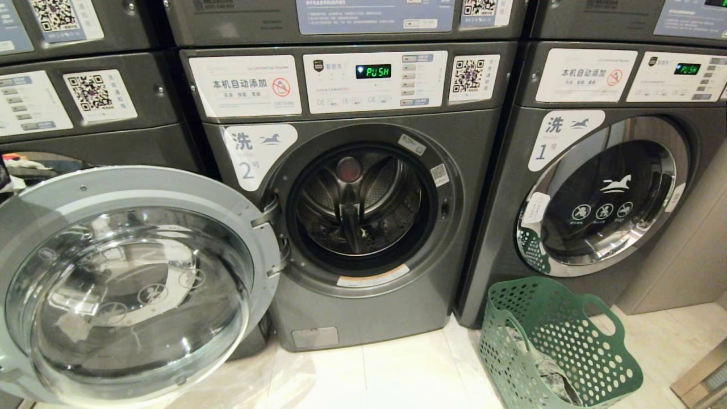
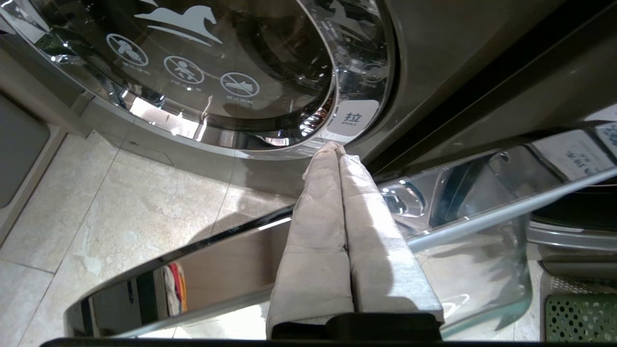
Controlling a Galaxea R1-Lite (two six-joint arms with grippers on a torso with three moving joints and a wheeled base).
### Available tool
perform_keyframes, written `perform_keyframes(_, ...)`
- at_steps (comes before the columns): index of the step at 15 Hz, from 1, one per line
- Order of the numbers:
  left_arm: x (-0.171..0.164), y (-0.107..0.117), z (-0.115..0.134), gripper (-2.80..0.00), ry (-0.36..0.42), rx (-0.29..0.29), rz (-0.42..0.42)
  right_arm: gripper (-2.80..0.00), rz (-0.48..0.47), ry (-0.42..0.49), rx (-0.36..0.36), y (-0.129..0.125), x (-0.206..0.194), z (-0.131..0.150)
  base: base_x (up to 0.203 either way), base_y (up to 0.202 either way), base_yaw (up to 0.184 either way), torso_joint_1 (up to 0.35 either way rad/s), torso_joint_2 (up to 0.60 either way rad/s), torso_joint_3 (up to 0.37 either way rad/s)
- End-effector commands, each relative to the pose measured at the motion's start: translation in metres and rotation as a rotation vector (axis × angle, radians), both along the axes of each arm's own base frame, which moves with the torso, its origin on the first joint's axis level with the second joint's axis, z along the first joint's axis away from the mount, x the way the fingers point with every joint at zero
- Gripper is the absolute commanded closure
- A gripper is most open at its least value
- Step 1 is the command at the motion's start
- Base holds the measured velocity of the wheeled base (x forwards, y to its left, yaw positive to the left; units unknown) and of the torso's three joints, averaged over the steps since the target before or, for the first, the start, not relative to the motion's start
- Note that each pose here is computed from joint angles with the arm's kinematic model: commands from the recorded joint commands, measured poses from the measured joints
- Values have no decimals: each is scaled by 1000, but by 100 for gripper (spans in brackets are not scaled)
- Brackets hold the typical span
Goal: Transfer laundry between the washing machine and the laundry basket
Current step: Close the washing machine door with the left hand
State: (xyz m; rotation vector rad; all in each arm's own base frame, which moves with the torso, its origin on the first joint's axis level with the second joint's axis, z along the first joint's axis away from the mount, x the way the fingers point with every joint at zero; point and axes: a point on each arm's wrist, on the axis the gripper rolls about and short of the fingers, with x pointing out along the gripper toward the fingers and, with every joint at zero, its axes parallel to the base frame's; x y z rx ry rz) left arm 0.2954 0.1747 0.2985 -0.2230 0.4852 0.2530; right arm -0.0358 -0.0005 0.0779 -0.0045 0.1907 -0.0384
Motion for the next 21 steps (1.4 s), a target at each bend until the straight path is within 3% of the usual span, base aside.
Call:
perform_keyframes(1, 2, 4, -7, 0, 30, -17, 7, 0, 0, 2, 0, 0, 0, 0, 0, 0, 0, 0, 0, 0)
perform_keyframes(6, -11, -5, -2, 0, 75, -37, 9, 0, 1, 3, -2, 0, 0, -1, 0, 0, 0, 0, 0, 0)
perform_keyframes(9, -42, -25, 12, 0, 128, -56, -3, 0, 1, 1, -2, 0, 0, 0, 0, 0, 0, 0, 0, 0)
perform_keyframes(12, -81, -55, 25, 0, 210, -119, -46, 0, 1, 1, -2, 0, 0, 0, 0, 0, 0, 0, 0, 0)
perform_keyframes(16, -130, -109, 36, 0, 307, -175, -183, 0, 0, 2, 1, 0, 0, 0, 0, 0, 0, 0, 0, 0)
perform_keyframes(21, -178, -169, 17, 0, 392, -159, -475, 0, -2, 1, 6, 0, 0, 0, 0, 0, 0, 0, 0, 0)
